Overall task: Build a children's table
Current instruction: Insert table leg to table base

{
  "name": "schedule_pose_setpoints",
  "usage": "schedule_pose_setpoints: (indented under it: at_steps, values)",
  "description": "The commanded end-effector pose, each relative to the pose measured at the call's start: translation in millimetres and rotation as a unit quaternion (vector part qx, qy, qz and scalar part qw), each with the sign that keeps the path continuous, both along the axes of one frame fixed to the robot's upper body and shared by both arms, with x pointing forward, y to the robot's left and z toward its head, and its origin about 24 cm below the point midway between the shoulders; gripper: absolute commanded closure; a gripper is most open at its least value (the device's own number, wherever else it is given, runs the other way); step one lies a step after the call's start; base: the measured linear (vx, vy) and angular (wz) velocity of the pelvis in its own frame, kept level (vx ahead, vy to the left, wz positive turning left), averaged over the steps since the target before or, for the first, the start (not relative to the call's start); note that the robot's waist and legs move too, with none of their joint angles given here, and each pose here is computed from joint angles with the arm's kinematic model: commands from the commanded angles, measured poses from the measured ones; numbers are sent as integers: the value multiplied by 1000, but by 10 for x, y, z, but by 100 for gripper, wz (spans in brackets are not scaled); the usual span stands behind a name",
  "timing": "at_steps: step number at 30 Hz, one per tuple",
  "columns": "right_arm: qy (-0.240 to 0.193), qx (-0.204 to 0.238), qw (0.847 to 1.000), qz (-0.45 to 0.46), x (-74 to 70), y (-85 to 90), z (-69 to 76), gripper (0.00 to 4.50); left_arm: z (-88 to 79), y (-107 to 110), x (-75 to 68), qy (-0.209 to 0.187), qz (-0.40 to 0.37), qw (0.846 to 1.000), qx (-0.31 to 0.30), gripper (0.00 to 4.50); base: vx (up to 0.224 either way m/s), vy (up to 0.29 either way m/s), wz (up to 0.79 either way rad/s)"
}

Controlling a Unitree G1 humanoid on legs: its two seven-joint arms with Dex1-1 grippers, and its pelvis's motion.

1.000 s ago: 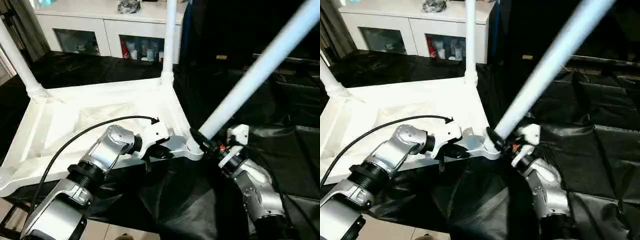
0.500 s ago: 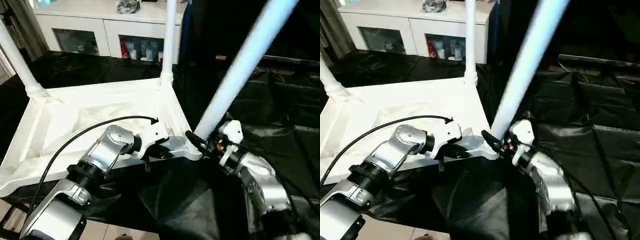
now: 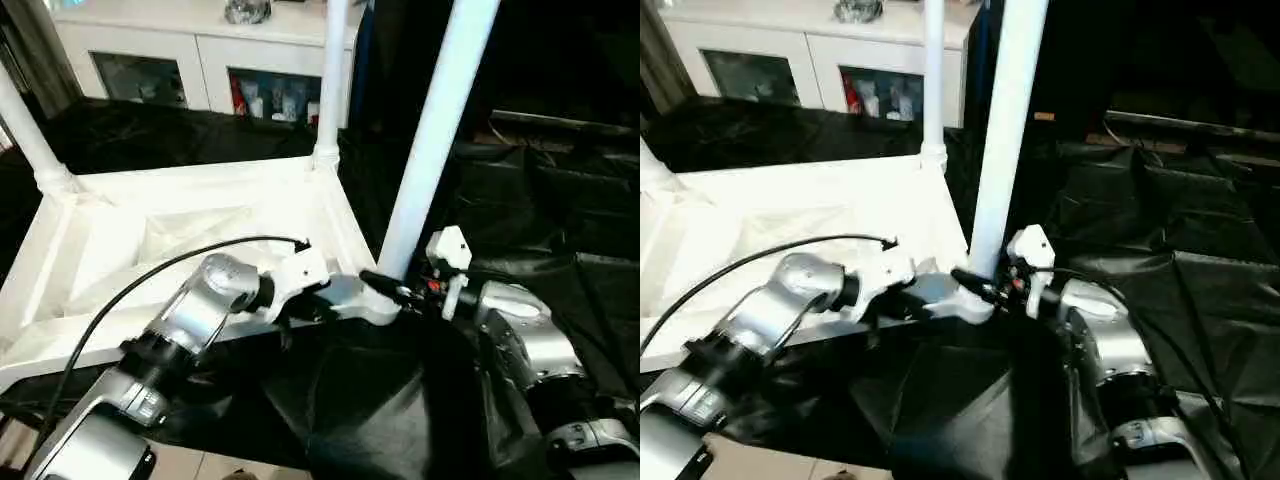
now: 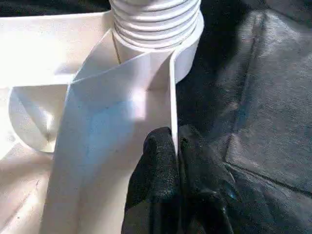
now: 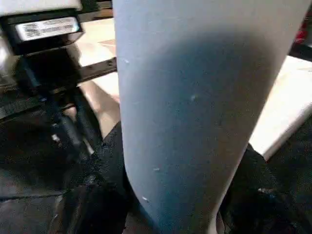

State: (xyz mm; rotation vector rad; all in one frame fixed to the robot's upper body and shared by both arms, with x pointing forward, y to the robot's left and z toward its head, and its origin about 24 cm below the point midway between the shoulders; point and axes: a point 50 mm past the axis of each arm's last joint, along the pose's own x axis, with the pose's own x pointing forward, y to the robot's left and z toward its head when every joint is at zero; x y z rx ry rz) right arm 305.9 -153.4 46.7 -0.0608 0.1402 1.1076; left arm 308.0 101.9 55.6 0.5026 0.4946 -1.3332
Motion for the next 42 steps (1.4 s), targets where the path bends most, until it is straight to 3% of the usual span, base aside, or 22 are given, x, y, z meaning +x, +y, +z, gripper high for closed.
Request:
schedule_pose_setpoints:
  at_steps: [1,9,13,19,24,25,30,33,37,42]
  values:
    - [68,-51,996,29,-162,-61,-318,256,96,-110,-132,5,-70,997,-20,450,0,0,0]
    - [70,-49,995,58,-203,-83,-340,256,105,-77,-264,22,-108,994,-14,450,0,0,0]
    - [63,-49,996,50,-193,-74,-347,256,118,-69,-177,8,-74,997,-11,450,0,0,0]
    - [63,-36,994,-78,-56,-113,-388,256,199,-119,-3,-7,6,999,-31,450,0,0,0]
    - [99,-41,963,-249,50,-69,-526,256,219,-222,164,-25,81,996,-27,450,0,0,0]
    - [119,-41,944,-304,83,38,-594,256,196,-299,243,-22,130,991,-20,450,0,0,0]
    - [164,-54,899,-404,177,349,-689,256,72,-525,355,-27,197,980,-5,450,0,0,0]
    - [176,-49,890,-417,203,458,-680,256,46,-586,383,-30,216,976,-5,450,0,0,0]
    - [164,-62,896,-409,231,608,-631,256,65,-658,411,-36,221,975,-7,450,0,0,0]
    - [155,-67,899,-404,251,644,-613,256,58,-653,432,-37,222,974,-8,450,0,0,0]
